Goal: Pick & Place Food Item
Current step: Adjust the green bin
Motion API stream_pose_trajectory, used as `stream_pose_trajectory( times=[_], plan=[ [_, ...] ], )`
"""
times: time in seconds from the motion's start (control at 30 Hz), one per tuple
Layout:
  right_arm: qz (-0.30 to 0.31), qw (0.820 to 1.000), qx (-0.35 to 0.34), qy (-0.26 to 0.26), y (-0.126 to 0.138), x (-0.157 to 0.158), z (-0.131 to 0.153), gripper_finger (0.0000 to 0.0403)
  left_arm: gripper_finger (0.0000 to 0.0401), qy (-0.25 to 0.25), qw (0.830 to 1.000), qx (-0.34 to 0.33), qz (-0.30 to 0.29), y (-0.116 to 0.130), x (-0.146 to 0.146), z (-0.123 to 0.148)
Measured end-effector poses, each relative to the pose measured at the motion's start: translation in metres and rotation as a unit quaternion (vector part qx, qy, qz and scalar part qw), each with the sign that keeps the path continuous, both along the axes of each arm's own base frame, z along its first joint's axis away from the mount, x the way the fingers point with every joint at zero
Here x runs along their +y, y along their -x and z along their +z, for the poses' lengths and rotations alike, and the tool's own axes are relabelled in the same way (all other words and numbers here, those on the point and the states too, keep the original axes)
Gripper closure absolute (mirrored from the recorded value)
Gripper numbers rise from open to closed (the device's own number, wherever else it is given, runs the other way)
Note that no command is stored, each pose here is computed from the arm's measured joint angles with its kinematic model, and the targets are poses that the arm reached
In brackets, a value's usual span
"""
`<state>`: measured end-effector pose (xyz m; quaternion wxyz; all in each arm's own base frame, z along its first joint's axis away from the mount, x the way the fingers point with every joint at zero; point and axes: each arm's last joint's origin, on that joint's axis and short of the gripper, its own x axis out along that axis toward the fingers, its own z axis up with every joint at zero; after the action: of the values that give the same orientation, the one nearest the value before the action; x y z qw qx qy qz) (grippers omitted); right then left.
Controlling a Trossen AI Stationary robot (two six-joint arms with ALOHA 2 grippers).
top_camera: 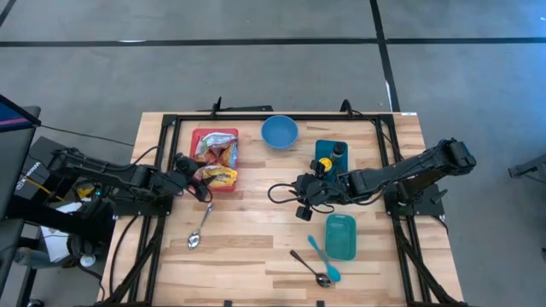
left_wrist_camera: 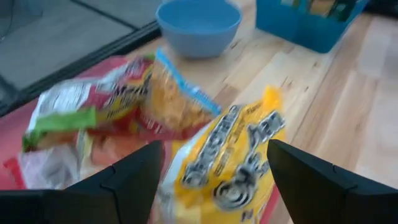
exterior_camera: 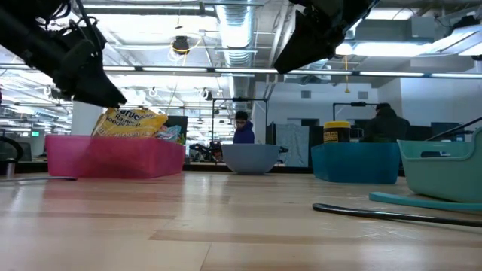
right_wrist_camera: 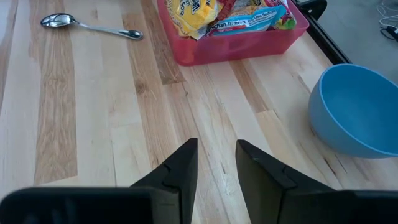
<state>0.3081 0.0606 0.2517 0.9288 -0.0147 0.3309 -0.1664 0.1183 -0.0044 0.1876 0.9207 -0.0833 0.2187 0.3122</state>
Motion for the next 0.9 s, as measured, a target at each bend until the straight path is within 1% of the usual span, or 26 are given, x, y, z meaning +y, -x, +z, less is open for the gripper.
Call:
stream_pose_trajectory(
  times=[0.17, 0.3, 0.4, 0.57, 0.73, 0.9],
  plan=[
    [-0.004, 1.0, 0.0, -0.001, -0.001, -0.003, 0.0, 0.03, 0.0115, -0.029, 0.999, -0.039, -0.024, -0.007, -0.001, 0.011],
    [-0.009, 1.0, 0.0, -0.001, -0.001, -0.006, 0.0, 0.03, 0.0115, -0.049, 0.994, -0.086, -0.038, -0.012, -0.003, 0.022],
    [-0.009, 1.0, 0.0, -0.001, -0.001, -0.006, 0.0, 0.03, 0.0115, -0.055, 0.99, -0.123, -0.048, -0.015, -0.003, 0.03],
    [-0.008, 1.0, 0.001, -0.002, -0.001, -0.006, 0.0, 0.03, 0.0115, -0.036, 0.979, -0.179, -0.095, -0.019, -0.007, 0.041],
    [-0.008, 1.0, 0.001, -0.002, -0.001, -0.006, 0.0, 0.03, 0.0115, -0.004, 0.962, -0.206, -0.181, -0.021, -0.012, 0.045],
    [-0.007, 1.0, 0.001, -0.002, -0.001, -0.006, 0.0, 0.03, 0.0115, 0.022, 0.938, -0.221, -0.264, -0.022, -0.017, 0.048]
  ],
)
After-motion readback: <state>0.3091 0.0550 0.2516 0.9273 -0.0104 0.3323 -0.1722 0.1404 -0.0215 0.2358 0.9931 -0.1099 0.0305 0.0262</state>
